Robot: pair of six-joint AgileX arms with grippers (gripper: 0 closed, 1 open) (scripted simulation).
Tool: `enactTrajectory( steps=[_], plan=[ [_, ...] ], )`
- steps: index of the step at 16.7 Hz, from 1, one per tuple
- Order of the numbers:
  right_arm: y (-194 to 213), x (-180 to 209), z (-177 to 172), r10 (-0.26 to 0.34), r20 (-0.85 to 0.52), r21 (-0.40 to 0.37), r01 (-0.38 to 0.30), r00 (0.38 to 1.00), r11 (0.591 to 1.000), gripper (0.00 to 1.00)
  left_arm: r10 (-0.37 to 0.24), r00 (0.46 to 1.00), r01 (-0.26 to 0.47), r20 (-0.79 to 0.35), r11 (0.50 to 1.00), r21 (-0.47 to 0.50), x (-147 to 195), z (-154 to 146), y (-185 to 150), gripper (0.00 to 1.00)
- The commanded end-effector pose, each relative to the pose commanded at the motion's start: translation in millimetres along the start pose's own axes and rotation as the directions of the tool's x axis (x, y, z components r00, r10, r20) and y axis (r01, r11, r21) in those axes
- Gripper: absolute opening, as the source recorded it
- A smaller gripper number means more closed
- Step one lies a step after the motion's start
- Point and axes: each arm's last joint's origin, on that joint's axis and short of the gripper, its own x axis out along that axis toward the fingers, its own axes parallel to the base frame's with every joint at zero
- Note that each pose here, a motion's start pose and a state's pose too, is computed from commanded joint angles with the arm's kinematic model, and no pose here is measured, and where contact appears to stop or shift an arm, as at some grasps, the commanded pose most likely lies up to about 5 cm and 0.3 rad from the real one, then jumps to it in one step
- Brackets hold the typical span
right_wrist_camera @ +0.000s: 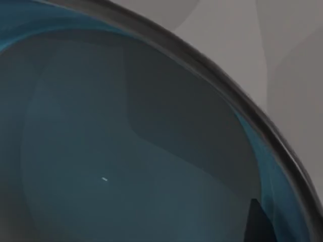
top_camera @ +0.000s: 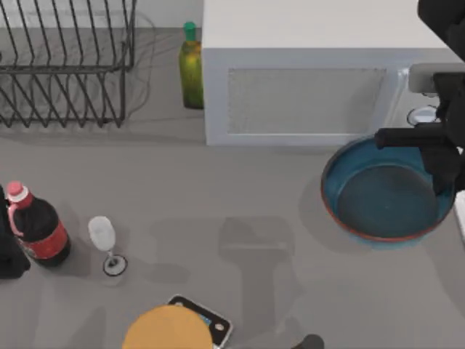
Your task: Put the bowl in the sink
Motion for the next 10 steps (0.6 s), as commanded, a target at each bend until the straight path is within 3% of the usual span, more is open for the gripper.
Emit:
enactTrajectory(
  steps=[7, 10],
  plan=[
    [-1.7, 0.0, 0.4, 0.002, 0.002, 0.004, -0.002, 1.000, 1.000, 0.00, 0.000, 1.000, 0.000, 0.000, 1.000, 0.000, 0.0, 0.0, 0.0, 1.00],
    [-25.8, 17.7, 10.7, 0.019, 0.022, 0.064, -0.021, 1.000, 0.998, 0.00, 0.000, 1.000, 0.000, 0.000, 1.000, 0.000, 0.0, 0.0, 0.0, 1.00]
  ],
)
